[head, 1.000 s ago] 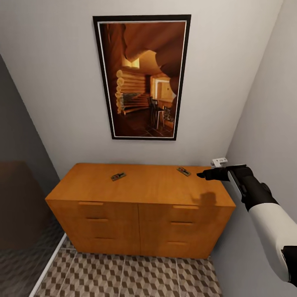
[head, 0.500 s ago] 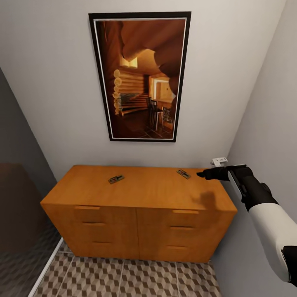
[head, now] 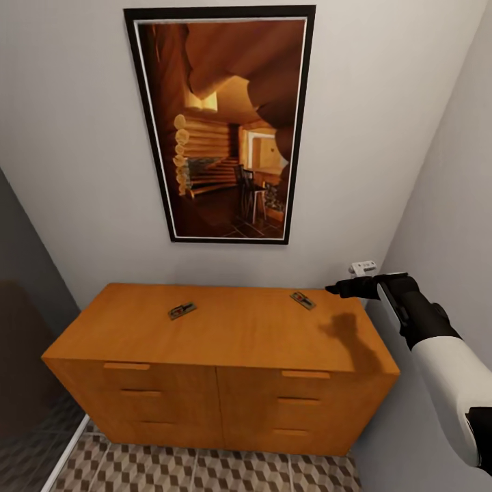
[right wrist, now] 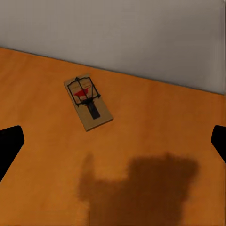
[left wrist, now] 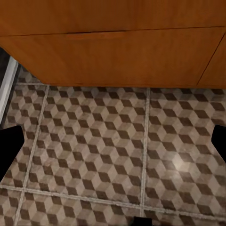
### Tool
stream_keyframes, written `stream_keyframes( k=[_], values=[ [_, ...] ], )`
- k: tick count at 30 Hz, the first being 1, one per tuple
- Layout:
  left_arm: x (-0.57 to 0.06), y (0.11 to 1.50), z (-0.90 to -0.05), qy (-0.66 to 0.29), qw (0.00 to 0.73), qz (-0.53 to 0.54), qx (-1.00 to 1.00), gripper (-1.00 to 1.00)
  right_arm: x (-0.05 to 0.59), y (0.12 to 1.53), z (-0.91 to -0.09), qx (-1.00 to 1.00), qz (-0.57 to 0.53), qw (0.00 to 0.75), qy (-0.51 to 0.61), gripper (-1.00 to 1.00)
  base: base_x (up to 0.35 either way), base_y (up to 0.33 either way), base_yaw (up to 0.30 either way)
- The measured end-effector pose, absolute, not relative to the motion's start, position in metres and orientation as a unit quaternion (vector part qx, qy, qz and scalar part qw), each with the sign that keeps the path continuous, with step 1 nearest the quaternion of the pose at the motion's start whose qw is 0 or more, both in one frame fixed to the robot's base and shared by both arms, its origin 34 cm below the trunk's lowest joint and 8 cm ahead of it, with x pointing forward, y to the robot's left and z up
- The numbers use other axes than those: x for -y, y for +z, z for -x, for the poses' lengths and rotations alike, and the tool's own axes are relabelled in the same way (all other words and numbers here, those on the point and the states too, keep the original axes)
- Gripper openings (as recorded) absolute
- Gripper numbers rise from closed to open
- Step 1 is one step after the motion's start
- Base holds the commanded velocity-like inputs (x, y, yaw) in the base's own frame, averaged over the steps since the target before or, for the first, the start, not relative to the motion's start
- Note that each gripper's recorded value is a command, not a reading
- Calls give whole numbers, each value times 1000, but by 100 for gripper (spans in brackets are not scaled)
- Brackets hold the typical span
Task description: Take the four mousetraps from the cabinet in the bathroom and place them on the bathroom floor. Make sure all four end up on the same floor surface, and ensure that at least two of them are either under or directly next to the same bathroom sink.
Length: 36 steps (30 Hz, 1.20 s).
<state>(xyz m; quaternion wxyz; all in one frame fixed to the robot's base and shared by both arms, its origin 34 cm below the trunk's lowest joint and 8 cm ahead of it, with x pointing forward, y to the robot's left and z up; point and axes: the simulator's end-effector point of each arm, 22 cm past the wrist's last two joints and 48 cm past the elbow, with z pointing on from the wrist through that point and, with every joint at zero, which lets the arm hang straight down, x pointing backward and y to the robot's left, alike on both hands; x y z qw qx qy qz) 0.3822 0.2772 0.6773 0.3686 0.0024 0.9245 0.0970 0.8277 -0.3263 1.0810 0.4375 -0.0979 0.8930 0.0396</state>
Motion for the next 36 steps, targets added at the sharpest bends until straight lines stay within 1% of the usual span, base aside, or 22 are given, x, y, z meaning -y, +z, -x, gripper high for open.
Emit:
stream_keyframes(
  k=[10, 27, 36],
  values=[
    [-277, 670, -356, 97, 352, -5, -931, 100, 326, 1081, -828, -893, 98, 437, 40, 100, 27, -10, 0],
    [-277, 669, -350, 96, 348, -5, -933, 100, 325, 1068, -825, -899, 95, 425, 43, 100, 1, 0, 0],
    [-277, 669, -349, 97, 347, -5, -933, 100, 323, 1069, -827, -894, 100, 433, 44, 100, 0, 0, 0]
  ],
)
